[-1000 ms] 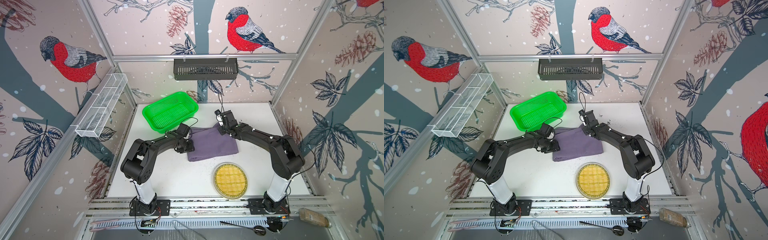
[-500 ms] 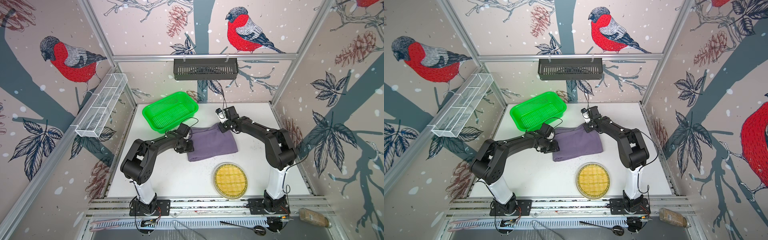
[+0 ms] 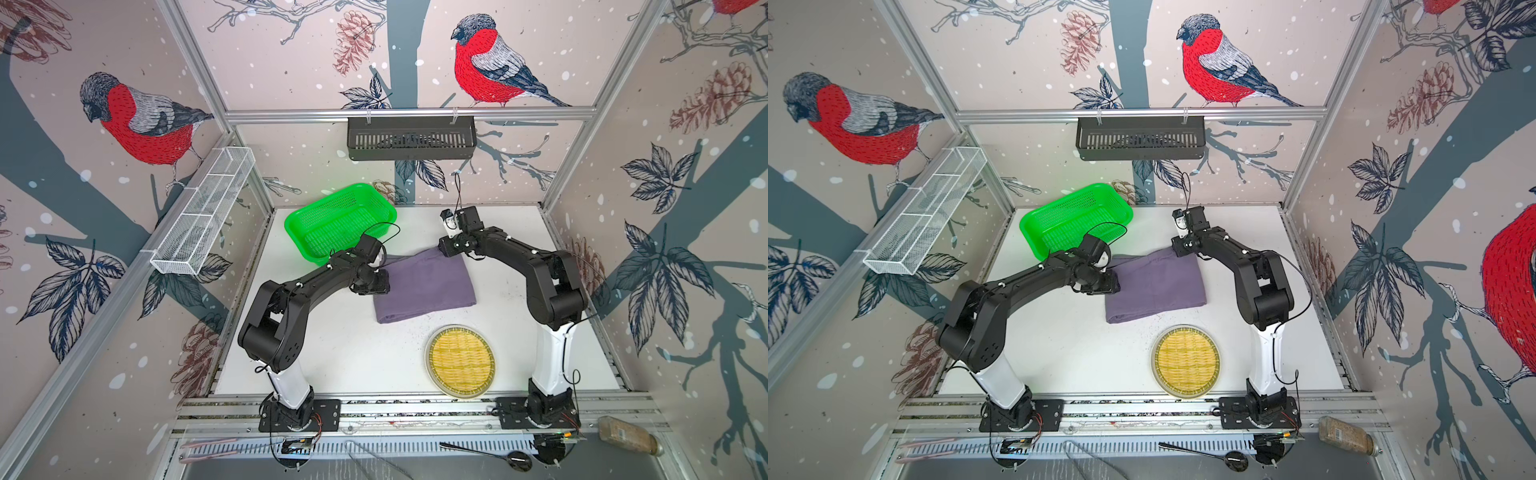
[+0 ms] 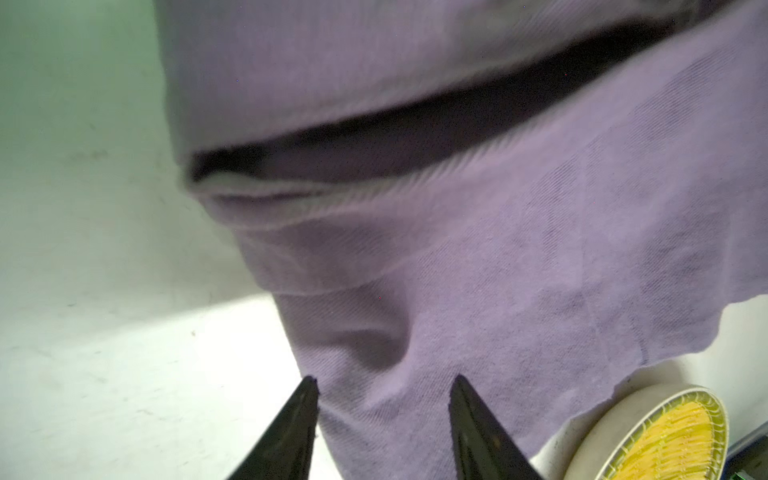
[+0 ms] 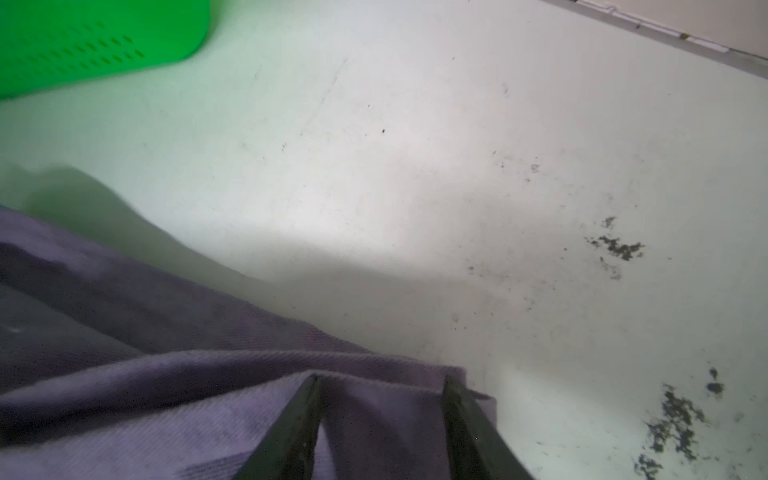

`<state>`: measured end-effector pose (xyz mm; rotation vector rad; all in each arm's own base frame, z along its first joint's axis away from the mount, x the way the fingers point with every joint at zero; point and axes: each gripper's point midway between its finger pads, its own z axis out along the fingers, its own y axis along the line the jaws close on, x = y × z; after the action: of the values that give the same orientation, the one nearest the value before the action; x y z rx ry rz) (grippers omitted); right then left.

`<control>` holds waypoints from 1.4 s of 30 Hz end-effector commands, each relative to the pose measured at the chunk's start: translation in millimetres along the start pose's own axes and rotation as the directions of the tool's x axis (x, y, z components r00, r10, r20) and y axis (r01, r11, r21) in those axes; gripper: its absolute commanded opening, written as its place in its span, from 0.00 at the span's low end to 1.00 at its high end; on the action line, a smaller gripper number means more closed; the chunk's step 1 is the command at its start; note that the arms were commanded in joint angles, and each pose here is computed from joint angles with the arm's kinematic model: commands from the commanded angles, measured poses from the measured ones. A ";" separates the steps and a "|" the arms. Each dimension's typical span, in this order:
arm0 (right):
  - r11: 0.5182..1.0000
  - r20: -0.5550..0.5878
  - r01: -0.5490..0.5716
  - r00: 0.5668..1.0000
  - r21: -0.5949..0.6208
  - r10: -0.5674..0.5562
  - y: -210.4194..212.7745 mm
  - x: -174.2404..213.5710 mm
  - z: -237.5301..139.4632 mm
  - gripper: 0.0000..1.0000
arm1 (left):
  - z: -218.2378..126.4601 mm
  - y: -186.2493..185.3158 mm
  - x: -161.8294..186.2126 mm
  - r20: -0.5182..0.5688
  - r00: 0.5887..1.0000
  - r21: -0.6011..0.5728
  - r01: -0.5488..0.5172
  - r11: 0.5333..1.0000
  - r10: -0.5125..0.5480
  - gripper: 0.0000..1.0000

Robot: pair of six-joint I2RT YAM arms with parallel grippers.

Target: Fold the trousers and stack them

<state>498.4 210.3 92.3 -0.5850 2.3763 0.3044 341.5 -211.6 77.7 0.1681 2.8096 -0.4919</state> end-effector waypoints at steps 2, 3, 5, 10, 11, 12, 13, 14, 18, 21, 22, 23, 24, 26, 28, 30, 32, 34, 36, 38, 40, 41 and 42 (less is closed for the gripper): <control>0.999 0.061 -0.037 0.997 -0.025 0.039 4.8 -25.9 -17.9 0.58 | -2.2 12.3 -15.7 0.001 0.996 -0.101 -0.091 0.991 0.092 0.53; 0.999 0.073 -0.037 0.997 -0.027 0.039 5.5 -29.3 -24.5 0.59 | -1.4 13.6 -21.7 0.005 0.993 -0.120 -0.118 0.986 0.119 0.53; 0.999 0.093 -0.036 0.995 -0.025 0.038 7.3 -32.7 -36.0 0.62 | 0.0 15.6 -30.6 0.003 0.982 -0.147 -0.188 0.971 0.190 0.53; 0.999 0.115 -0.029 0.993 -0.031 0.032 15.4 -27.1 -66.1 0.65 | -8.6 16.8 -57.9 0.014 0.911 -0.217 -0.400 0.891 0.413 0.53; 0.998 0.127 -0.026 0.991 -0.050 0.032 22.0 -25.1 -71.6 0.65 | -8.4 16.1 -60.9 0.012 0.894 -0.219 -0.435 0.873 0.448 0.52; 0.997 0.140 -0.015 0.990 -0.079 0.026 32.3 -21.5 -78.7 0.66 | -6.1 15.8 -62.0 -0.001 0.877 -0.218 -0.469 0.856 0.480 0.52; 0.994 0.147 0.001 0.989 -0.106 0.014 43.7 -16.7 -84.1 0.66 | -2.8 15.8 -62.3 -0.019 0.864 -0.213 -0.495 0.842 0.503 0.51; 0.992 0.149 0.020 0.989 -0.126 -0.001 55.3 -11.0 -88.8 0.66 | 2.1 17.9 -61.1 -0.046 0.855 -0.211 -0.514 0.831 0.517 0.50; 0.978 0.179 0.085 0.983 -0.189 -0.051 98.9 11.4 -108.3 0.67 | 14.4 24.5 -65.9 -0.088 0.835 -0.180 -0.549 0.816 0.543 0.44; 0.961 0.208 0.129 0.975 -0.246 -0.078 134.8 30.9 -120.1 0.68 | 20.0 23.8 -67.7 -0.077 0.832 -0.119 -0.554 0.824 0.549 0.41; 0.953 0.219 0.145 0.972 -0.267 -0.087 147.9 38.3 -123.5 0.68 | 21.1 25.7 -67.8 -0.081 0.830 -0.118 -0.558 0.821 0.552 0.40; 0.944 0.234 0.163 0.968 -0.287 -0.096 160.2 44.0 -127.1 0.68 | 21.4 28.8 -69.3 -0.083 0.829 -0.124 -0.559 0.820 0.553 0.40; 0.938 0.246 0.177 0.964 -0.298 -0.104 169.1 48.8 -129.7 0.68 | 21.5 29.8 -70.4 -0.081 0.828 -0.122 -0.561 0.819 0.555 0.39; 0.923 0.275 0.211 0.954 -0.321 -0.123 189.4 58.1 -134.0 0.68 | 22.3 29.4 -70.5 -0.075 0.823 -0.101 -0.567 0.817 0.562 0.37; 0.910 0.299 0.244 0.944 -0.335 -0.143 207.5 65.1 -136.0 0.68 | 24.6 27.7 -65.7 -0.083 0.820 -0.064 -0.572 0.818 0.567 0.32; 0.898 0.314 0.278 0.934 -0.341 -0.170 223.1 72.1 -133.8 0.68 | 25.5 26.5 -60.8 -0.094 0.819 -0.032 -0.571 0.820 0.566 0.26; 0.891 0.325 0.319 0.922 -0.323 -0.212 236.7 77.2 -130.1 0.68 | 24.1 27.9 -59.2 -0.099 0.820 -0.025 -0.568 0.823 0.564 0.19; 0.888 0.336 0.359 0.906 -0.289 -0.257 247.0 80.9 -123.1 0.69 | 21.0 32.9 -61.9 -0.100 0.826 -0.043 -0.560 0.827 0.554 0.08; 0.881 0.339 0.396 0.891 -0.258 -0.301 255.5 84.1 -114.4 0.69 | 16.0 33.3 -65.9 -0.083 0.834 -0.039 -0.549 0.835 0.545 0.00; 0.869 0.342 0.440 0.871 -0.225 -0.353 265.4 89.7 -104.7 0.69 | 11.3 29.0 -69.2 -0.057 0.839 -0.019 -0.543 0.839 0.542 0.00; 0.846 0.342 0.491 0.847 -0.208 -0.408 278.9 97.4 -93.7 0.69 | 9.3 26.5 -70.9 -0.044 0.838 -0.009 -0.545 0.838 0.544 0.00; 0.838 0.343 0.512 0.834 -0.190 -0.432 283.3 99.0 -89.0 0.69 | 9.5 25.4 -70.9 -0.045 0.836 -0.003 -0.547 0.837 0.546 0.00; 0.830 0.337 0.533 0.821 -0.165 -0.460 287.0 101.6 -82.4 0.69 | 9.3 25.5 -70.4 -0.049 0.836 0.002 -0.547 0.837 0.546 0.00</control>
<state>234.4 386.2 99.5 -1.1710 1.9286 0.5285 418.5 -192.4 75.9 0.9400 2.6332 -0.2826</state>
